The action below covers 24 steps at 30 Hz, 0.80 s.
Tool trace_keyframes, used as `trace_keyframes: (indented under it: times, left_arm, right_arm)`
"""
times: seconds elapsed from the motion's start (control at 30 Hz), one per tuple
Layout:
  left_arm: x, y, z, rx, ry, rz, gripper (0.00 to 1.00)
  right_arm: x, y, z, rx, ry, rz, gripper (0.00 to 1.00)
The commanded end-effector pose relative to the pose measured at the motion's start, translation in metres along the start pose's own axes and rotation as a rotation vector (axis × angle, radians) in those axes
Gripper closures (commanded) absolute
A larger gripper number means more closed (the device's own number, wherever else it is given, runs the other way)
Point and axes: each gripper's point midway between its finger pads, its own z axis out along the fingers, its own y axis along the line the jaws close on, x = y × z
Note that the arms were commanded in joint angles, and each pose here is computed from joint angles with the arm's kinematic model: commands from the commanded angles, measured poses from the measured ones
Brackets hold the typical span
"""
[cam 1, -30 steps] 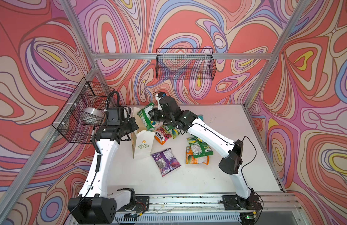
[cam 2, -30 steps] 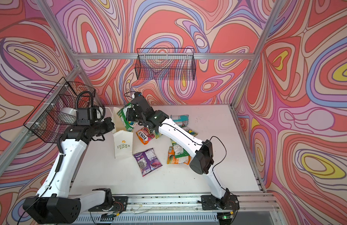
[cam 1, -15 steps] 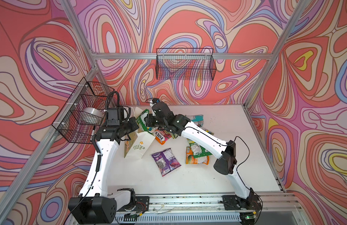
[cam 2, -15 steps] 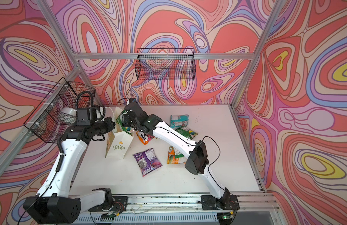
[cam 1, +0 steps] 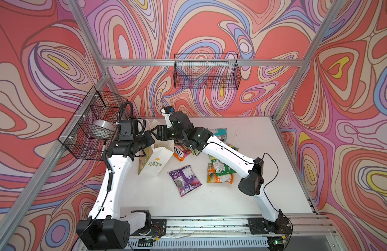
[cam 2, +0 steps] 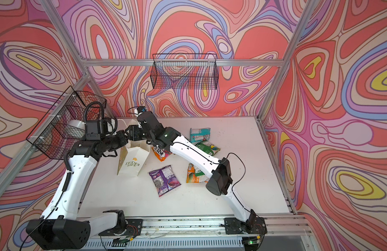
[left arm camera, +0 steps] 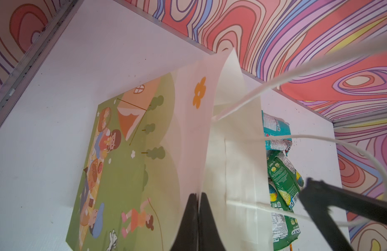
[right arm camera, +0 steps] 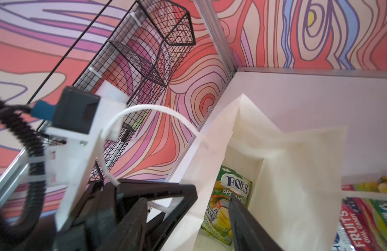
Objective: Place the snacks into the paper bag
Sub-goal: 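Carry the green snack bag over the paper bag and release it inside, then move the right gripper back to the purple FOX'S berries bag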
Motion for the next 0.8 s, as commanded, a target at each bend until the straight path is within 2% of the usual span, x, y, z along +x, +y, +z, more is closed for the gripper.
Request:
trace_keyframes:
  times: [0.0,0.27,0.47,0.53,0.6,0.77]
  left_arm:
    - [-0.001,0.002,0.007,0.006,0.01,-0.028,1.0]
    - [-0.014,-0.041,0.012,0.213,0.059,-0.116,1.0]
    - [-0.034,-0.065,-0.001,0.314,0.032,-0.17,1.0]
    - [-0.035,-0.059,-0.002,0.276,0.019,-0.169,1.0]
    - [-0.029,-0.04,0.0,0.178,0.014,-0.162,1.0]
    - [-0.007,0.006,0.001,-0.035,0.0,-0.117,1.0]
  right_arm:
    - [-0.041,0.027,-0.057,0.002,-0.093,-0.115,0.29]
    - [-0.046,-0.017,-0.132,0.257,-0.122,-0.194,0.08]
    - [-0.044,-0.043,-0.191,0.35,-0.17,-0.18,0.01]
    - [-0.038,-0.057,-0.196,0.376,-0.15,-0.169,0.02]
    - [-0.026,-0.067,-0.193,0.387,-0.109,-0.156,0.02]
    - [0.034,-0.091,-0.161,0.389,0.089,-0.138,0.02]
